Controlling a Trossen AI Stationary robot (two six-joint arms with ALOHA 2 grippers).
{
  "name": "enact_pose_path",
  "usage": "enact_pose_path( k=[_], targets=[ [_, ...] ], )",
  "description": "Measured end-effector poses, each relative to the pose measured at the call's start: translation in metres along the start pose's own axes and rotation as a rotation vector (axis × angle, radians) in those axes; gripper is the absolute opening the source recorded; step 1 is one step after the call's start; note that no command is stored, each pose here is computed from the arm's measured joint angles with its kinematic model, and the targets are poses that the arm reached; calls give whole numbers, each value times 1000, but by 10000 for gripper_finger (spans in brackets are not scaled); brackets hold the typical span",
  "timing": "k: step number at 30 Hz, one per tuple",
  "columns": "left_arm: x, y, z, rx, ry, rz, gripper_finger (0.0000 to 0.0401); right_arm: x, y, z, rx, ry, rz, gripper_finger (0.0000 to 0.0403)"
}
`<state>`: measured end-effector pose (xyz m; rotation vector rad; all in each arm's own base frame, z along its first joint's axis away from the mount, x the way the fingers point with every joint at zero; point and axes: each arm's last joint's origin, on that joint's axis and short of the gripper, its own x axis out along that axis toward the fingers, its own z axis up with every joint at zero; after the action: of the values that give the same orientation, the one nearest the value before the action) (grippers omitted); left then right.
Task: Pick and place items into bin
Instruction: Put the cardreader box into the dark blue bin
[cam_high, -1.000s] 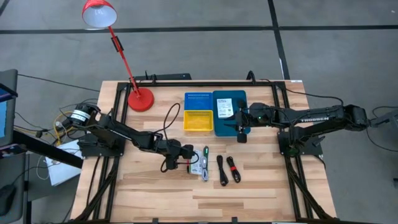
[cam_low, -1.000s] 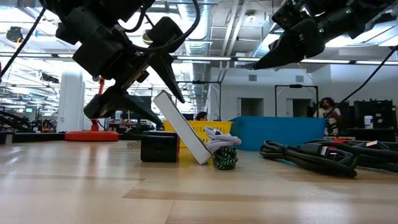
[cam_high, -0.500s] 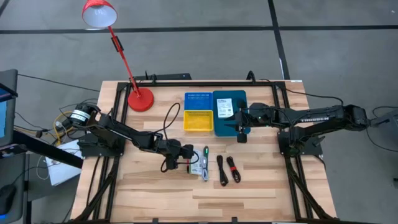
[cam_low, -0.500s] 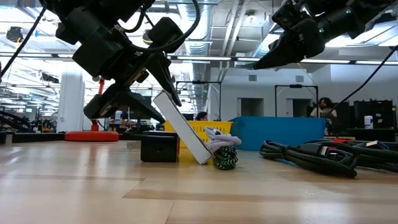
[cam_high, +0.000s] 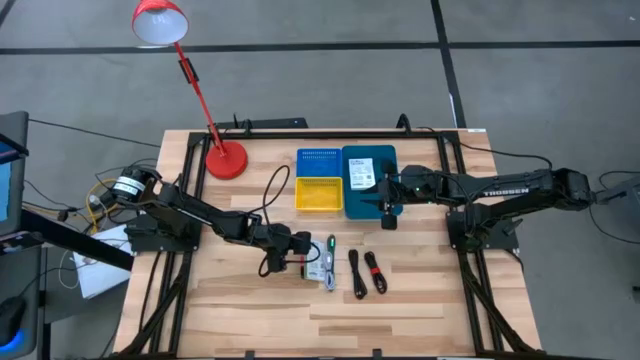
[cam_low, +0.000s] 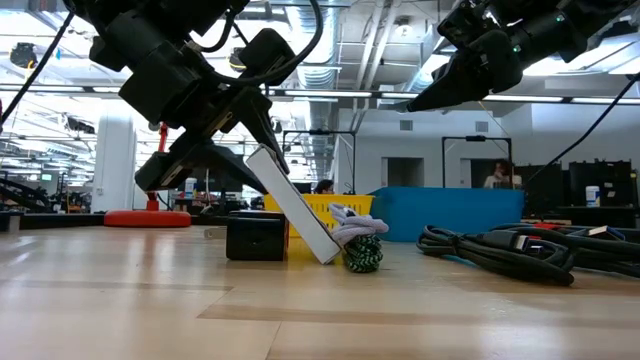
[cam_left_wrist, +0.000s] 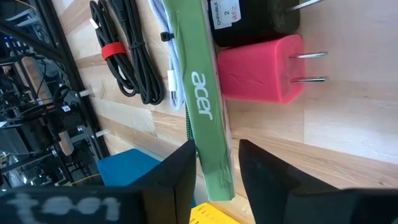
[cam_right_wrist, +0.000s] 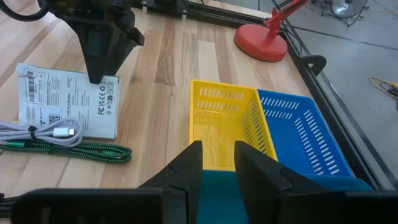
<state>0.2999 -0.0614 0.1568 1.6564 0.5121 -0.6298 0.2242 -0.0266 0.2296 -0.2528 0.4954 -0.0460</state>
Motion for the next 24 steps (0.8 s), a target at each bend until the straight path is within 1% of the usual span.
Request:
enact_pose_path(
  k=[4, 7, 11, 14, 18, 24],
  targets=[
    [0, 1, -1, -2, 20, 7, 95, 0, 0, 0, 0, 0, 0, 87],
    [0, 3, -1, -7, 37, 35, 77, 0, 0, 0, 0, 0, 0, 87],
    [0, 8, -2, -47, 47, 77, 51, 0, 0, 0, 0, 0, 0, 87],
    [0, 7, -2, -70, 47, 75, 35, 0, 0, 0, 0, 0, 0, 87],
    [0, 7, -2, -97, 46, 75, 28, 0, 0, 0, 0, 0, 0, 87],
    [-1, 8, -1, -97, 56, 78, 28, 0, 0, 0, 0, 0, 0, 87]
  ],
)
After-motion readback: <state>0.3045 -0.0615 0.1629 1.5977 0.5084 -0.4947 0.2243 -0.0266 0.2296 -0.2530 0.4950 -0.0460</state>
